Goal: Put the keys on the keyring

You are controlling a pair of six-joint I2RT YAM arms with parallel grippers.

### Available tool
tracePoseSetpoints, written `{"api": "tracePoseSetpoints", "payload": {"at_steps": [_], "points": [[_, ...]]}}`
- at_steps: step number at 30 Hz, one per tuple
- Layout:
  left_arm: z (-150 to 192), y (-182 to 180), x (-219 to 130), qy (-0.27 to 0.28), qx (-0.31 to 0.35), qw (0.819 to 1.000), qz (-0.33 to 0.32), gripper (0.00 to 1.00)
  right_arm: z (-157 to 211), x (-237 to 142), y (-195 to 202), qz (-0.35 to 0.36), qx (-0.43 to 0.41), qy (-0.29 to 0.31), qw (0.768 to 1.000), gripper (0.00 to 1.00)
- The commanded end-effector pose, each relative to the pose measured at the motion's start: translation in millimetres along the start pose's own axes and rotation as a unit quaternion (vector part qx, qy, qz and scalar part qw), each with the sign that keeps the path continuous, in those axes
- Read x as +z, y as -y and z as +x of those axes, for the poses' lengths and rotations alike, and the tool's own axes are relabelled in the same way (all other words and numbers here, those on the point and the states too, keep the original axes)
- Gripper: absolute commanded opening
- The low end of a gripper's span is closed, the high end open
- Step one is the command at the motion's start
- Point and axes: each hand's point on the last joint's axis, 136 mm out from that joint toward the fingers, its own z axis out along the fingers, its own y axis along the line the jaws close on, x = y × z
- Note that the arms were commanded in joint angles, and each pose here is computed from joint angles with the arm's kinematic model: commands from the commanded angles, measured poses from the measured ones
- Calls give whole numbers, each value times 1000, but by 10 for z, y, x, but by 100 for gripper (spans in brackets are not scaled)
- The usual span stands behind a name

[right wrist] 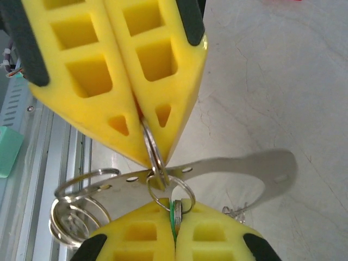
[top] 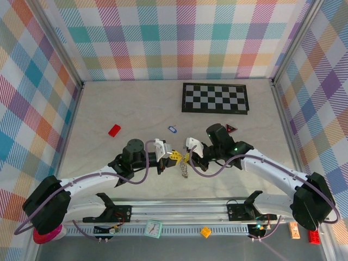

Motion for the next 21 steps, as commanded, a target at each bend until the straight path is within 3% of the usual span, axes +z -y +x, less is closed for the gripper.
{"api": "tracePoseSetpoints", "payload": {"at_steps": [1,11,16,19,21], "points": [[-86,2,-23,4,26,1000,-3,0,-192,-157,5,13,-25,13,1000,0],[-12,-62,-31,-20,30,999,-22,1,-260,-275,19,32,-36,6,999,0],[-61,-114,-72,-8,35,998,-45,31,-300,-340,36,44,-40,1,998,0],[-145,-195,-154,15,44,995,-83,36,-348,-393,48,52,-46,0,998,0],[-219,-335,-277,41,47,988,-141,37,-393,-419,55,55,-51,0,997,0]]}}
